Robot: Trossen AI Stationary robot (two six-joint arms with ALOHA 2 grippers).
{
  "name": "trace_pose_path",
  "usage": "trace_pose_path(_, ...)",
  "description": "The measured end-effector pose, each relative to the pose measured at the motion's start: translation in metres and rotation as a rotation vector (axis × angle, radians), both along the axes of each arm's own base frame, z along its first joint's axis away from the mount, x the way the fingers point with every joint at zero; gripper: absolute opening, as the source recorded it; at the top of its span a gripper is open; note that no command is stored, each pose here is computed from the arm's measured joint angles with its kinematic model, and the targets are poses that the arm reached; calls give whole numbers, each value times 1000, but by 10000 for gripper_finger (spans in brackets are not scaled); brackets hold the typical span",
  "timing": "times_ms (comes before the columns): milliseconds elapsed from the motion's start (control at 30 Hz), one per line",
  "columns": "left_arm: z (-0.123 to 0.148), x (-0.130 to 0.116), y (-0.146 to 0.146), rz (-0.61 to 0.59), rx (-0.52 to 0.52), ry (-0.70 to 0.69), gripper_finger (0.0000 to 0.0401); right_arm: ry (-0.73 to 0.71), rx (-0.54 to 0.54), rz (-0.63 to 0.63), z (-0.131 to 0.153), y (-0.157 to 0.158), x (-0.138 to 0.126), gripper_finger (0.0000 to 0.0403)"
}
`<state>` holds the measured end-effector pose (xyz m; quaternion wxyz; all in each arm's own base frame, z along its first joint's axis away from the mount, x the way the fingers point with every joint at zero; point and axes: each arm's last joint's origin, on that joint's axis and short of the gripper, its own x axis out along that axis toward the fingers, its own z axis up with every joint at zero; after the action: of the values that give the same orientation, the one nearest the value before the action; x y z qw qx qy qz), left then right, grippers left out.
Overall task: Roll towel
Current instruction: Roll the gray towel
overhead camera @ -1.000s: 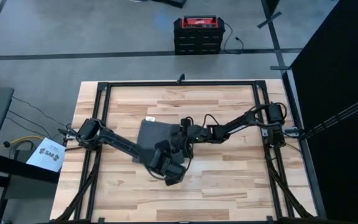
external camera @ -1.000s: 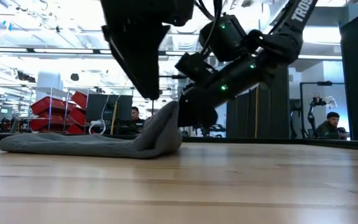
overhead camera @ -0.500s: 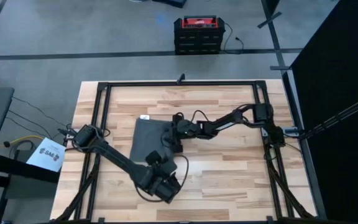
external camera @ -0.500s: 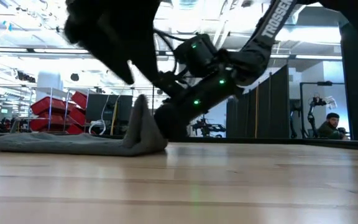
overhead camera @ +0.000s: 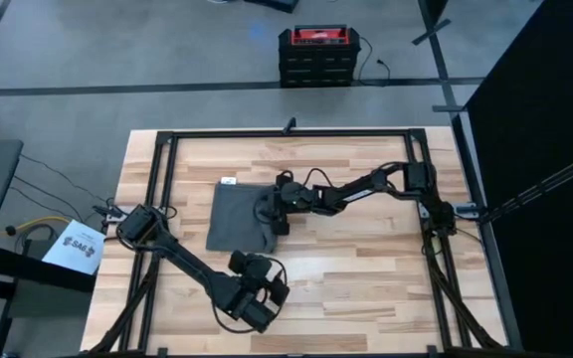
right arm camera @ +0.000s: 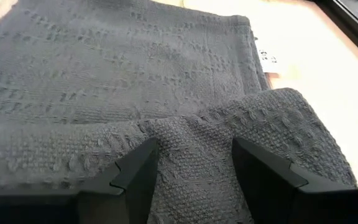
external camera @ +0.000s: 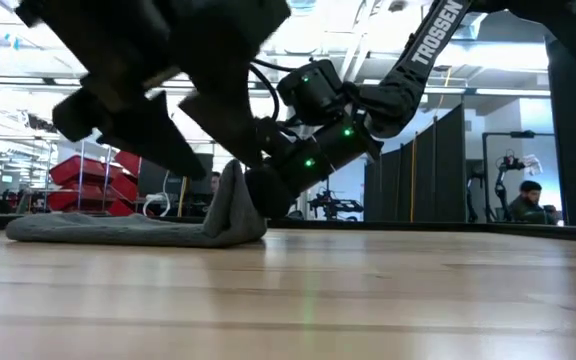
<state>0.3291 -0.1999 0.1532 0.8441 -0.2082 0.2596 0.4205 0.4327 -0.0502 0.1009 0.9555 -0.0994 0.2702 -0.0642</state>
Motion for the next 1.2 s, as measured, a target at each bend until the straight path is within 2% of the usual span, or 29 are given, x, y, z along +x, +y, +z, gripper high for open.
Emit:
trace_pose_path(200,-25,5,12,132,29,-29,281,-17,-19,17,2,4,1,193)
trace_pose_path(433,-33,11,22,199,70,-91,278,-12,-17,22,1,5,1,193)
trace_pose_path(733,-32,-1,20,280,46,-121,214,-22,-17,25,2,5,2,193)
trace_pose_path(967,-32,-7,17,356,-5,-195,179,-24,-11,22,2,5,2,193)
trace_pose_path(1200,-33,-9,14,464,-119,-257,165,-39,-4,18,3,5,2,193)
